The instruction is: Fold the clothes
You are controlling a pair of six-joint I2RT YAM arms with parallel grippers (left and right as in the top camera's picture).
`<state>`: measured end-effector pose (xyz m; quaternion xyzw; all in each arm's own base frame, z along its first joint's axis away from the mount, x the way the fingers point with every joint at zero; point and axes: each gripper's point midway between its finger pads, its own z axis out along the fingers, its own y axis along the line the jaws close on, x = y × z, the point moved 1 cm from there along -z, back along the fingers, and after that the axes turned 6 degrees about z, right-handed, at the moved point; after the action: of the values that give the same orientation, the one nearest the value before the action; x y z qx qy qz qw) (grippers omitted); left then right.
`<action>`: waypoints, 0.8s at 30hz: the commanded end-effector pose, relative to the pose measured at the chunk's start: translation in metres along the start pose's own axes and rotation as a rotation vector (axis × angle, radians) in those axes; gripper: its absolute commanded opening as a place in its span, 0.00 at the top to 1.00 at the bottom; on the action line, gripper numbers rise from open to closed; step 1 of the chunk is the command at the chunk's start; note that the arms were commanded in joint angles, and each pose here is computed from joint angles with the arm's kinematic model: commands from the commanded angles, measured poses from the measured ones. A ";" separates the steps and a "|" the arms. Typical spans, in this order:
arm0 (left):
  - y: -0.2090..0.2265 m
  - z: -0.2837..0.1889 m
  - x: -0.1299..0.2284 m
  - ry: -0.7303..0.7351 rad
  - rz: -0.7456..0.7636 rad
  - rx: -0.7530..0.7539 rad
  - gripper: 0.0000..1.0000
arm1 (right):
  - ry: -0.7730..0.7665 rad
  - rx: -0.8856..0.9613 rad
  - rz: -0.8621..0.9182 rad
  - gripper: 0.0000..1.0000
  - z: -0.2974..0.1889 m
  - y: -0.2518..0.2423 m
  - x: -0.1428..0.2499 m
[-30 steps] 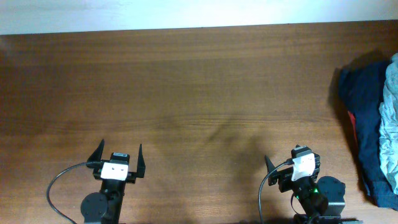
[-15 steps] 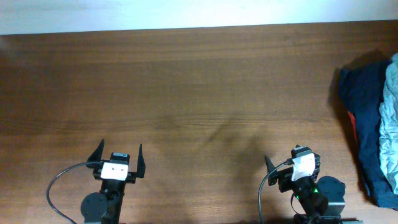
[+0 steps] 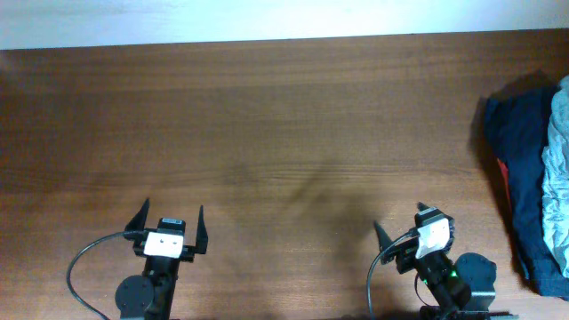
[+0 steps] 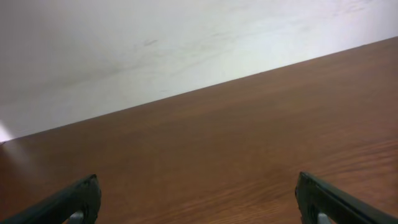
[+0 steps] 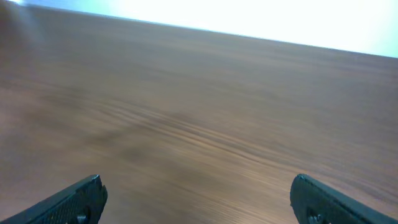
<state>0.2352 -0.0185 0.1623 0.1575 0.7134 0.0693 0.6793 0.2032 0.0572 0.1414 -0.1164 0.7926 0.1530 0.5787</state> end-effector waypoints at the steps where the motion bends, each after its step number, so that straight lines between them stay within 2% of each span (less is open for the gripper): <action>1: -0.019 -0.001 -0.007 -0.051 0.005 0.115 0.00 | -0.024 -0.350 0.045 0.01 -0.010 0.056 -0.006; 3: -0.029 -0.003 -0.011 -0.069 -0.087 0.181 0.00 | -0.043 -0.387 0.030 0.01 -0.012 0.061 -0.010; 7: -0.048 -0.008 -0.019 -0.096 -0.160 0.309 0.00 | -0.110 -0.471 -0.019 0.01 -0.019 0.074 -0.026; 11: -0.046 -0.010 -0.033 -0.135 -0.265 0.318 0.00 | -0.171 -0.473 0.033 0.01 -0.023 0.074 -0.046; 15: -0.034 -0.020 -0.070 -0.201 -0.288 0.309 0.00 | -0.224 -0.423 0.125 0.01 -0.033 0.070 -0.078; 17: -0.023 -0.024 -0.088 -0.157 -0.302 0.277 0.00 | -0.254 -0.372 0.156 0.01 -0.043 0.066 -0.106; 18: -0.013 -0.023 -0.094 -0.090 -0.319 0.241 0.00 | -0.242 -0.320 0.181 0.01 -0.044 0.060 -0.119; 24: 0.015 0.006 -0.124 0.134 -0.302 0.194 0.00 | -0.027 -0.015 0.359 0.01 -0.022 0.008 -0.142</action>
<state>0.2282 -0.0535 0.2666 0.1184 0.7555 -0.1203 0.6330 0.1987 0.0834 0.2795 -0.0517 0.7603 0.3172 0.5646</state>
